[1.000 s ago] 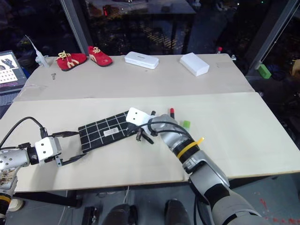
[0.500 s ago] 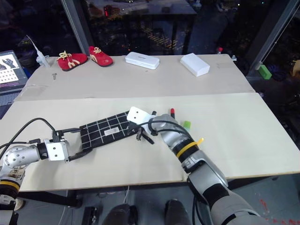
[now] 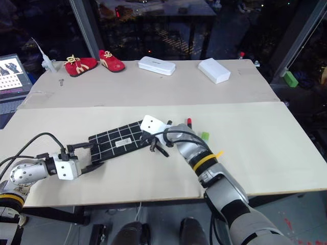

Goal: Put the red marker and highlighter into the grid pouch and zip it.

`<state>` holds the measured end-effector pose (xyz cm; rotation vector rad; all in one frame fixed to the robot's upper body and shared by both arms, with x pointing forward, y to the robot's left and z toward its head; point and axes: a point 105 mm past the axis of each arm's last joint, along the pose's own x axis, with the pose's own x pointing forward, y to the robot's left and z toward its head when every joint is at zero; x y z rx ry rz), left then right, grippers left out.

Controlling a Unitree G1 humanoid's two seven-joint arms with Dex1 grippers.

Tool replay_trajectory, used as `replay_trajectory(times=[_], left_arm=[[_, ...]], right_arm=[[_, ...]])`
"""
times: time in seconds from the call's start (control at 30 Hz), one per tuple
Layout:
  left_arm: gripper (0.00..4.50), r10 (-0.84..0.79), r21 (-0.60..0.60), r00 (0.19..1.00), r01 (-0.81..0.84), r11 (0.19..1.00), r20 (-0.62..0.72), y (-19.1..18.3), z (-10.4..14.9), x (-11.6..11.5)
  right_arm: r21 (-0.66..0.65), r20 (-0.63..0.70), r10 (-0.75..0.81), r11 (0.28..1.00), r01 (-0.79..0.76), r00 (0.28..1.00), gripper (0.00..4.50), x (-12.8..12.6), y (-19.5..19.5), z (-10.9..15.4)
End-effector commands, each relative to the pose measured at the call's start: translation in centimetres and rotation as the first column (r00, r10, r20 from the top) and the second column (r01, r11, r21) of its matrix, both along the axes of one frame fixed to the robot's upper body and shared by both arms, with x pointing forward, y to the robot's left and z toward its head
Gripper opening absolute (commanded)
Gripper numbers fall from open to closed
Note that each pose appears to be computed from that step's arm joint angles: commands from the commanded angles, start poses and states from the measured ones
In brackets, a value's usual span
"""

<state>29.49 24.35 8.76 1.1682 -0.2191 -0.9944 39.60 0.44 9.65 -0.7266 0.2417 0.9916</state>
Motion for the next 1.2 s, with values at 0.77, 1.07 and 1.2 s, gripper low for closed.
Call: replay_trajectory(times=[0.77,1.07,1.2], left_arm=[[0.0,0.138,-0.414,0.981,-0.183,0.892,-0.136,-0.4,1.4,2.1],[0.0,0.1,-0.601,0.941,-0.286,0.747,-0.324,-2.4,3.1,1.7],[0.0,0.094,-0.601,0.926,-0.312,0.736,-0.366,-2.9,3.4,1.6]], right_arm=[[0.433,-0.232,0.128,0.901,-0.015,0.964,3.48,-2.8,-3.4,8.0],[0.469,-0.252,0.078,0.882,0.05,0.965,3.83,-4.0,-8.5,10.8],[0.399,-0.297,-0.032,0.904,0.154,0.954,3.83,-3.3,-8.6,8.0]])
